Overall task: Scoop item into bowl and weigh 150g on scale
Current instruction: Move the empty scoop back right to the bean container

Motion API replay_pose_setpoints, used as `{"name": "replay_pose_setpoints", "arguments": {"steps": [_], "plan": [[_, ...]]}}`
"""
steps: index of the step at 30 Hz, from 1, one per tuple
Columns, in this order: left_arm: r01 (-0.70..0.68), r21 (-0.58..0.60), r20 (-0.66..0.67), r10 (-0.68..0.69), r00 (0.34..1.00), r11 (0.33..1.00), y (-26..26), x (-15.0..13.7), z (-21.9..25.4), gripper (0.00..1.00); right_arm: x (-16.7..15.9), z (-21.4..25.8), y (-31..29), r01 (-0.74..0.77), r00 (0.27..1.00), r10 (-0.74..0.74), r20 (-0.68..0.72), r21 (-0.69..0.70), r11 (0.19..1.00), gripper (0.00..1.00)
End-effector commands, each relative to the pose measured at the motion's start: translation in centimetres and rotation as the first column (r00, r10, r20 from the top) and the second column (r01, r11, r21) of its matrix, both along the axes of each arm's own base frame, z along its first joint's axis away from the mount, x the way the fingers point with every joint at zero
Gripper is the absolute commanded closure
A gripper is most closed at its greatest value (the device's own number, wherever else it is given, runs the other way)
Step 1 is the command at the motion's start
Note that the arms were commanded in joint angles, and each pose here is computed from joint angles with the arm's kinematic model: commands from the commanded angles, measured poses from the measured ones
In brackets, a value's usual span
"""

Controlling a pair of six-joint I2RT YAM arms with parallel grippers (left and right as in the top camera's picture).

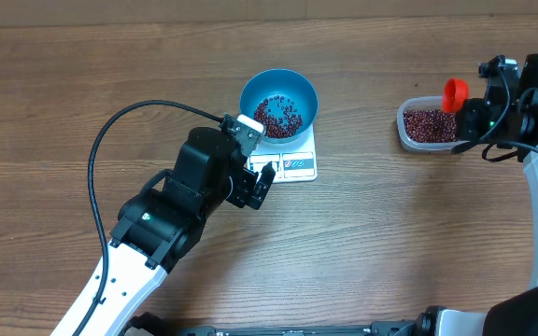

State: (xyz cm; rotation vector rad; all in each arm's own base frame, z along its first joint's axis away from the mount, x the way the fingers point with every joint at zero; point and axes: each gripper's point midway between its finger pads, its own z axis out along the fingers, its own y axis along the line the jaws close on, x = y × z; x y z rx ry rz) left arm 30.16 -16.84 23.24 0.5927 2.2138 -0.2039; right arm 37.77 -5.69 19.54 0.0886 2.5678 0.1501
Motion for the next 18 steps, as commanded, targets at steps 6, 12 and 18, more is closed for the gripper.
{"name": "replay_pose_setpoints", "arguments": {"steps": [6,12,18], "plan": [[0.010,0.015,0.002,-0.010,1.000,1.000,0.1,0.0,-0.2,0.00,0.8,-3.4,-1.2,0.055,0.993,-0.056,-0.107,-0.014,0.998,0.96],[0.010,0.014,0.002,-0.010,1.000,1.000,0.1,0.0,-0.2,0.00,0.9,-6.9,-2.3,0.078,0.975,-0.087,-0.202,-0.053,0.996,0.96],[0.010,0.014,0.002,-0.010,1.000,1.000,0.1,0.0,-0.2,0.00,0.7,-9.9,-2.9,0.083,0.953,-0.099,-0.286,-0.071,0.994,0.96]]}}
